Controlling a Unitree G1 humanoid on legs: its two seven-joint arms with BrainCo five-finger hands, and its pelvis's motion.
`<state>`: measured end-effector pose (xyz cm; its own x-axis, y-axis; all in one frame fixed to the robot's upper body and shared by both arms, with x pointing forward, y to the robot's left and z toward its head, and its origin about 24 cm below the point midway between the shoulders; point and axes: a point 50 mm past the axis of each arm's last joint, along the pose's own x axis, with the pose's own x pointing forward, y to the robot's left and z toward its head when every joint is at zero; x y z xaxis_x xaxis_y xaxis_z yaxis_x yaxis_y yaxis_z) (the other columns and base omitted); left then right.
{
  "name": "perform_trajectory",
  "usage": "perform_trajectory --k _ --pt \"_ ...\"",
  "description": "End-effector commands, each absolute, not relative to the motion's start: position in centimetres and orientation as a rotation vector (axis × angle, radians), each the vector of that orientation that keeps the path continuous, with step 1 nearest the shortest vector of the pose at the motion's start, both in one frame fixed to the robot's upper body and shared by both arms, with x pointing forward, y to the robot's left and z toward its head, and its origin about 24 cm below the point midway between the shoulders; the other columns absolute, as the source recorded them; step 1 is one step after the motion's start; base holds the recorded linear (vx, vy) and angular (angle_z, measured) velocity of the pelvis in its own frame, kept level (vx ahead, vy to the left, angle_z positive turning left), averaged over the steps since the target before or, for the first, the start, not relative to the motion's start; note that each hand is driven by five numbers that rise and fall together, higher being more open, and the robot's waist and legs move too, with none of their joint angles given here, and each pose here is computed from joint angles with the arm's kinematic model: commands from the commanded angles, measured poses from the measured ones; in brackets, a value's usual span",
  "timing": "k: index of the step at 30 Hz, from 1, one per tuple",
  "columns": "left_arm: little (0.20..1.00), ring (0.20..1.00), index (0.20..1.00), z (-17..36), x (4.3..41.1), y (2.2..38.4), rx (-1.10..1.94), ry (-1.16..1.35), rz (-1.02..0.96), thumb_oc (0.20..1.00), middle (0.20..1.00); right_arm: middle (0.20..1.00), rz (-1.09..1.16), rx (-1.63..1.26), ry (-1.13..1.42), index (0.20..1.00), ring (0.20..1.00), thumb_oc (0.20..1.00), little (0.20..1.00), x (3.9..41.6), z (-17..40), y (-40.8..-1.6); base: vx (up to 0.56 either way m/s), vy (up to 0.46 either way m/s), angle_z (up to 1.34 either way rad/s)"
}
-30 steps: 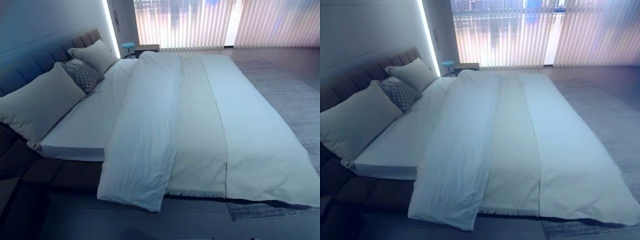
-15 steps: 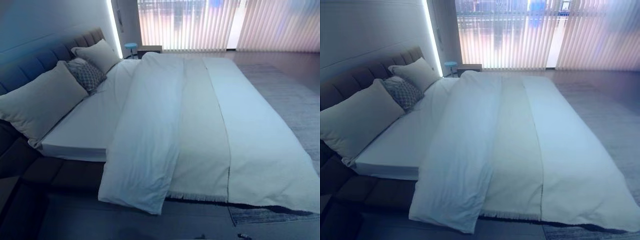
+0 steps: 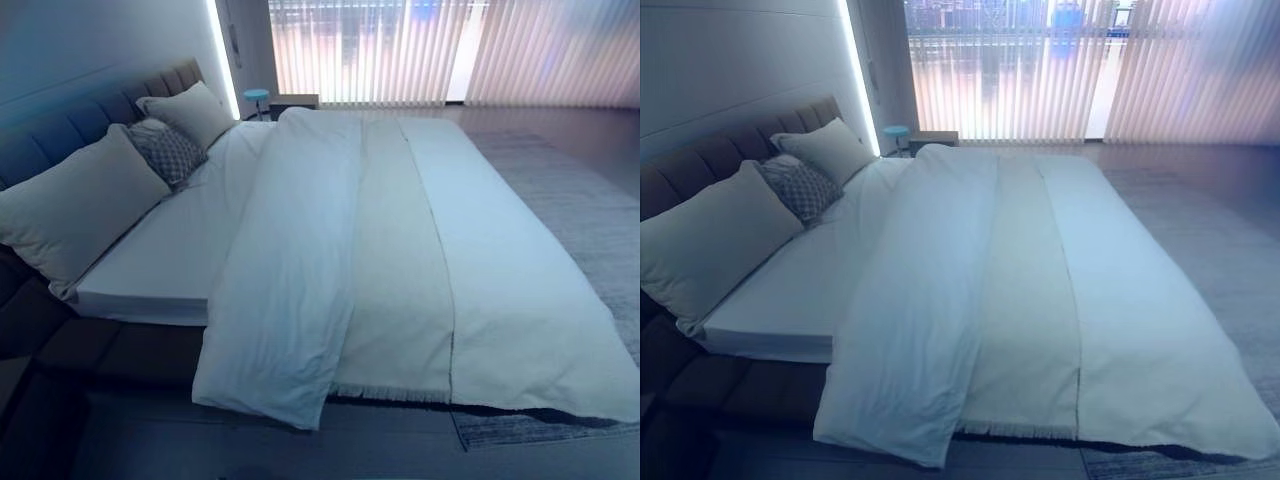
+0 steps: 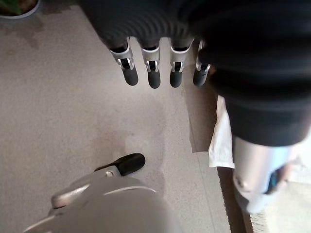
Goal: Make the bed
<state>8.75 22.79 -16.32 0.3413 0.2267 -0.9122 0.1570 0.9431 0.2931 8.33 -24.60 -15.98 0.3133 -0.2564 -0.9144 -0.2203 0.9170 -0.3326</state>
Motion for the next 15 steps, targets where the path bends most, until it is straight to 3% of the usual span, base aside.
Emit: perform_trajectory --k 1,15 --pt "1.0 1.0 1.0 -15.78 10.76 23.25 0.433 1.179 0.034 1.0 1.0 1.0 -0.004 -0.48 1.217 1.0 1.0 1.0 1.0 10.33 -15.64 -24.3 0.0 0.0 0.0" --pt "1.0 1.0 1.0 -15.94 10.57 22.8 0.49 1.187 -0.024 1.0 1.0 1.0 0.015 -0.502 1.231 1.0 1.0 1.0 1.0 9.89 -15.79 -24.2 -0.01 0.003 -0.01"
